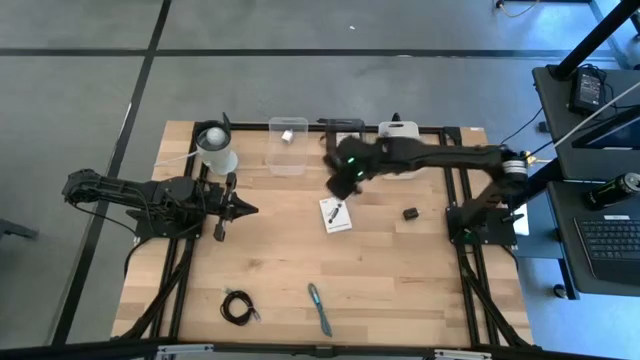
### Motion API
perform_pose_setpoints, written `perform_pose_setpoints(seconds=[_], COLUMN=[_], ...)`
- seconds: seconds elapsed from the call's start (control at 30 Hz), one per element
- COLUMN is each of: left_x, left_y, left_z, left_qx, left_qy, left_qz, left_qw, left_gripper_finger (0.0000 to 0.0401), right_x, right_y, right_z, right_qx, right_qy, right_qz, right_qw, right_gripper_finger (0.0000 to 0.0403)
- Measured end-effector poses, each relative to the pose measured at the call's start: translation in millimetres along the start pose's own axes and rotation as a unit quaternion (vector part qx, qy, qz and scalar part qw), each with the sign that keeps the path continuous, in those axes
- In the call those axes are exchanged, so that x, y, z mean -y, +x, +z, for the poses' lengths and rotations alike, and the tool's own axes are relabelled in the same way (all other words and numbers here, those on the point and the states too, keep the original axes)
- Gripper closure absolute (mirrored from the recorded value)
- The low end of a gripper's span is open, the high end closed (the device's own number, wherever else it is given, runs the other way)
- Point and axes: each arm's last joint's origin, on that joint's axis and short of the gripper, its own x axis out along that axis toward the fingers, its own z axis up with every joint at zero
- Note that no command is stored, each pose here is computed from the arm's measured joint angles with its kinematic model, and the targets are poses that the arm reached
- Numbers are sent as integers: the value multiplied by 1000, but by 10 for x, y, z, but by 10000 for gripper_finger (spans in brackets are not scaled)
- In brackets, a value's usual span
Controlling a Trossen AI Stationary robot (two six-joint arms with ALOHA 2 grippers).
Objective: Pick and place items into bin
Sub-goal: Put the top black charger cable into the white bin
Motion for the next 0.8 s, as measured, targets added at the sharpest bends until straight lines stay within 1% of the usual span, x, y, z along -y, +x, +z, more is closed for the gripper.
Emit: perform_pose_setpoints(seconds=[0.27, 0.37, 0.47, 0.53, 0.6, 0.8], left_x=[-11, -22, -37, -47, -55, -79], left_y=[0, 0, -2, -3, -5, -10], left_z=[1, 6, 12, 13, 14, 14], left_qx=[1, 4, 8, 8, 9, 11], left_qy=[0, 0, -1, -1, -1, -1], left_qz=[18, 39, 65, 82, 96, 138], left_qw=[1000, 999, 998, 997, 995, 990], left_gripper_finger=[399, 399, 398, 399, 399, 398], right_x=[864, 1178, 1481, 1674, 1849, 2275], right_y=[-424, -563, -624, -617, -564, -185], right_z=[-269, -351, -391, -391, -373, -391], right_qx=[48, 77, 87, 80, 65, -27], right_qy=[77, 112, 136, 148, 148, 129], right_qz=[-41, -64, -92, -99, -101, -116], right_qw=[995, 989, 983, 981, 982, 984], right_gripper_finger=[360, 360, 360, 360, 360, 360])
